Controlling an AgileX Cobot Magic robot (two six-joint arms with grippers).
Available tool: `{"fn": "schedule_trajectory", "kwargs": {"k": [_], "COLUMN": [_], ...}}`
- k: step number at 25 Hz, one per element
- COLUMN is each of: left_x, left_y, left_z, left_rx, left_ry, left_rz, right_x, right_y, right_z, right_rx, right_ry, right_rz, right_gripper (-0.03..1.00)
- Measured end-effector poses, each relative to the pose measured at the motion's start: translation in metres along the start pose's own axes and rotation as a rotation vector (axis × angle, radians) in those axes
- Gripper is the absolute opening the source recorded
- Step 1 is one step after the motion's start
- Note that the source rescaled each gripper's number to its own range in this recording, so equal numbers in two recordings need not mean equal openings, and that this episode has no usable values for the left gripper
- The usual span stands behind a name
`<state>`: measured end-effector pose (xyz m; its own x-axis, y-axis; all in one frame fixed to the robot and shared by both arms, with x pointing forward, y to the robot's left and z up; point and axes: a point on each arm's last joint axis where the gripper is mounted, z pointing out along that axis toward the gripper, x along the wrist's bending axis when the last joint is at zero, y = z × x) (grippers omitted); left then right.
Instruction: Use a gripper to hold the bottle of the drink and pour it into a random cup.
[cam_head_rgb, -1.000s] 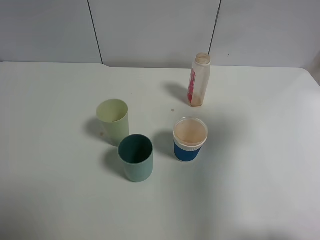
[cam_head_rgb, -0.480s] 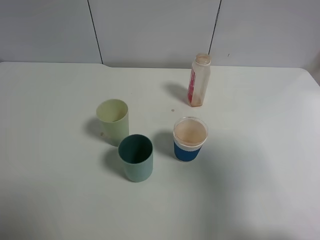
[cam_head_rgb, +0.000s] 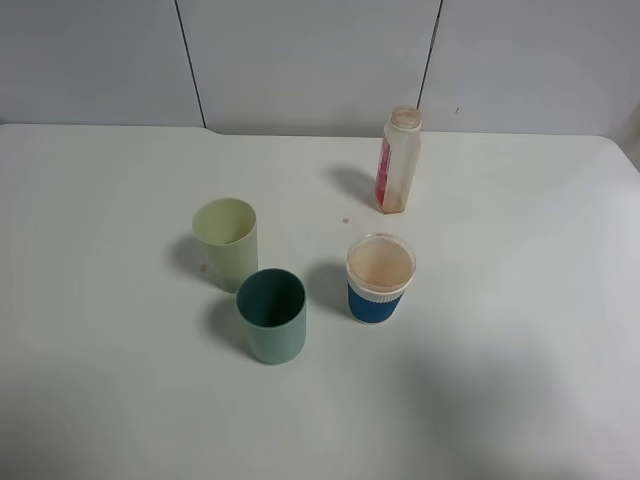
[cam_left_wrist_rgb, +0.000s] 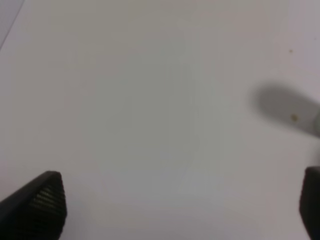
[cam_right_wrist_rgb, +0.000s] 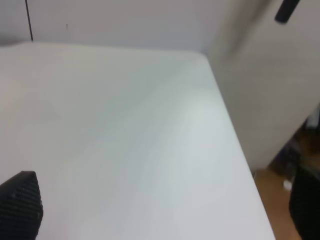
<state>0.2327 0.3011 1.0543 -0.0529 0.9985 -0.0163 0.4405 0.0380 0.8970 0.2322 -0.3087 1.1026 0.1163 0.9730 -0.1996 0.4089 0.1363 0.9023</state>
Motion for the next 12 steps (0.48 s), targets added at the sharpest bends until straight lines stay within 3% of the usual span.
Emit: {"fn": "schedule_trajectory", "kwargs": {"k": [3,8,12], "left_x": [0.0,0.0,0.0], "left_y": [0.0,0.0,0.0], "left_z": [0.0,0.0,0.0], "left_rx": [0.0,0.0,0.0], "left_ry": [0.0,0.0,0.0], "left_rz": [0.0,0.0,0.0], "right_x": [0.001,0.004,0.005], "right_y": [-0.005,-0.014,-0.018], "right_z": [-0.004,-0.02,-0.022], "right_rx": [0.01,-0.064,-0.039], "right_ry": [0.014,0.035,0.043], "right_rz": [0.01,0.036,0.039], "right_gripper": [1.0,1.0,1.0]}}
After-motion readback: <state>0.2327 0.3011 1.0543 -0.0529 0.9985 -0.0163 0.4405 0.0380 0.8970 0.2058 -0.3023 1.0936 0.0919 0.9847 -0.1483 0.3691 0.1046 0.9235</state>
